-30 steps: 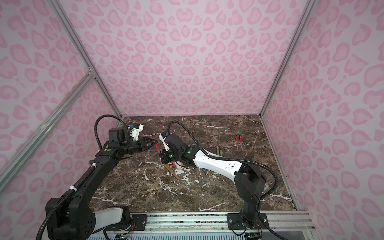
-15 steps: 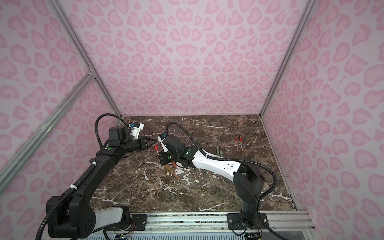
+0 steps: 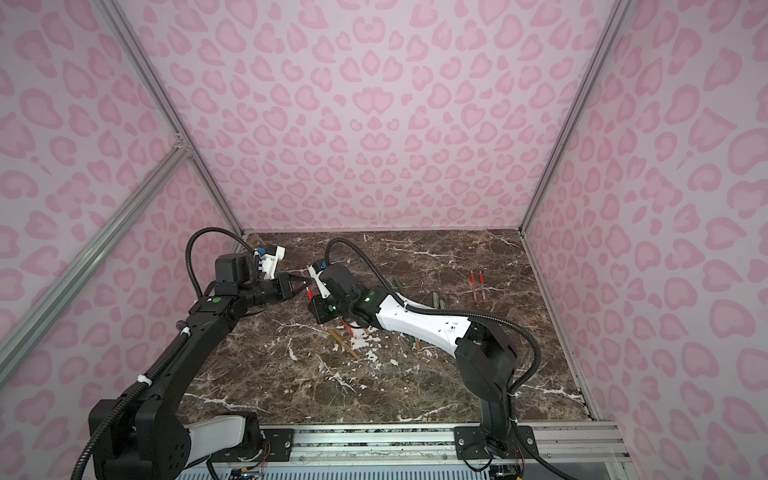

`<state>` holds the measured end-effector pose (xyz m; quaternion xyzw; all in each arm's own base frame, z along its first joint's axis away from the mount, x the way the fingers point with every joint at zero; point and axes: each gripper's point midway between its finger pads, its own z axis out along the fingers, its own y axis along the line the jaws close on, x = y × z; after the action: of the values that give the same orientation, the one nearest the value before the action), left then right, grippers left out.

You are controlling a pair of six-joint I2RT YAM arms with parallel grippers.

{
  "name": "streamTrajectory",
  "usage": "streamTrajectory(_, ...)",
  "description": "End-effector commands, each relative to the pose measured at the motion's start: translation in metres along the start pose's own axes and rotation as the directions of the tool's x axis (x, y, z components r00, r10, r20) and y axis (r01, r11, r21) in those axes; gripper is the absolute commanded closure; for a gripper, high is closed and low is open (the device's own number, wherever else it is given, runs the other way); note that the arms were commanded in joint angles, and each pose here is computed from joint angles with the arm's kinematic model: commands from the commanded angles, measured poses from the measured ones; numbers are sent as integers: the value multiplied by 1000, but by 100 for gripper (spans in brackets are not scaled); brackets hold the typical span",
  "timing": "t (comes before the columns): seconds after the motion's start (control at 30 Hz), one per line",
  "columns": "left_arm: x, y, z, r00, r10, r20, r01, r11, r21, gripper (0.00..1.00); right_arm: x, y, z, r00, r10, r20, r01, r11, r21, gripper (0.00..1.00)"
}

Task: Open the pen caps
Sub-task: 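Close the left gripper on the third pen's red cap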

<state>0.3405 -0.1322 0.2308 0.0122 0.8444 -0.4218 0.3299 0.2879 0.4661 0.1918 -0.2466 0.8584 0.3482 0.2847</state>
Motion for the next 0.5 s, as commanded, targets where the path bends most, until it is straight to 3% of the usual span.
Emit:
streamTrajectory(0.0,-7,-7,-2,999,28,20,-29,999,15,96,6,-4,4,1000,10,-17,-10,1000,3,88)
streamTrajectory(0.17,-8,-5,-2,999,25,22,-25,1000,12,96,19,-13,9,999,19,-41,-19,1000,19,100)
streamTrajectory(0.47,-27,-5,-17,997,32,74,-30,999,-27,96,73,-33,4,992,60,-113,-55,997,52,100)
